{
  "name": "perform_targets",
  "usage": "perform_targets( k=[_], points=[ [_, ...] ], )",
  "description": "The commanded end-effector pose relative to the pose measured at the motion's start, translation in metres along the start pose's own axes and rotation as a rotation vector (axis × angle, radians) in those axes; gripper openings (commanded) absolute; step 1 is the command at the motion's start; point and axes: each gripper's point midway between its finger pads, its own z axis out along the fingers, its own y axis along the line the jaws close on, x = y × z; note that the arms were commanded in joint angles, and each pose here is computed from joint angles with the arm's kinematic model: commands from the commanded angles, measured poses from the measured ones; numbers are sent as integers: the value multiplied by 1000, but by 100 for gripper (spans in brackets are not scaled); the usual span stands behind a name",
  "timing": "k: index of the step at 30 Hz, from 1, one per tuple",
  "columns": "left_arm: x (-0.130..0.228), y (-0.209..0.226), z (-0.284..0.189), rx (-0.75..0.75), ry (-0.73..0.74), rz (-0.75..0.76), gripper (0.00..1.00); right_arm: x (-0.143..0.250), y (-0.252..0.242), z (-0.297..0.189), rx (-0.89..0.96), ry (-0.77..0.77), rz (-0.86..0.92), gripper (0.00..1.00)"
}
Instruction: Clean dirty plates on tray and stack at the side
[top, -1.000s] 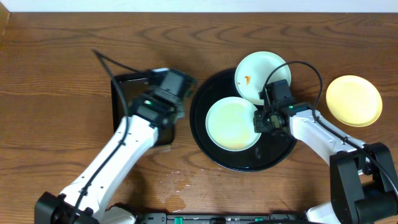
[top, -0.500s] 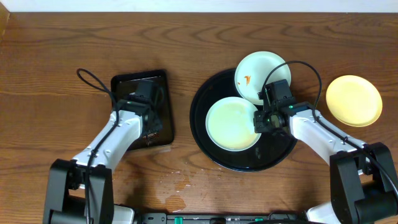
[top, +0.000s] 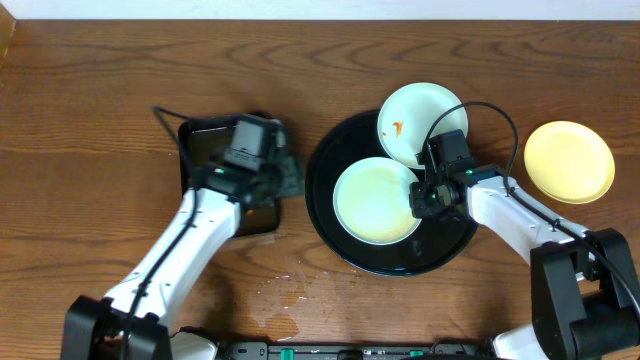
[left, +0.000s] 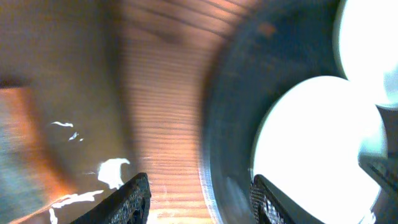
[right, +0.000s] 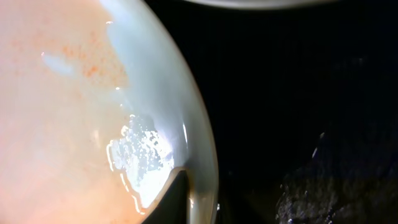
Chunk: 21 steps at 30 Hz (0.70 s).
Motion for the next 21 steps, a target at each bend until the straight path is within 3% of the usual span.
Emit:
perform_targets(
  k=[1,7,12,21],
  points=[
    [18,-30,16,71,65,84,53,21,-1,11,-16,72,78,1],
    [44,-42,49,65,150,138,47,14,-13,6,56,41,49,1],
    [51,-40,56,60,185,135,46,-6,-17,-26,125,-21,-6,1],
    [51,-42,54,75,188,141,52,-51,-17,-94,280,-273,-53,1]
  ],
)
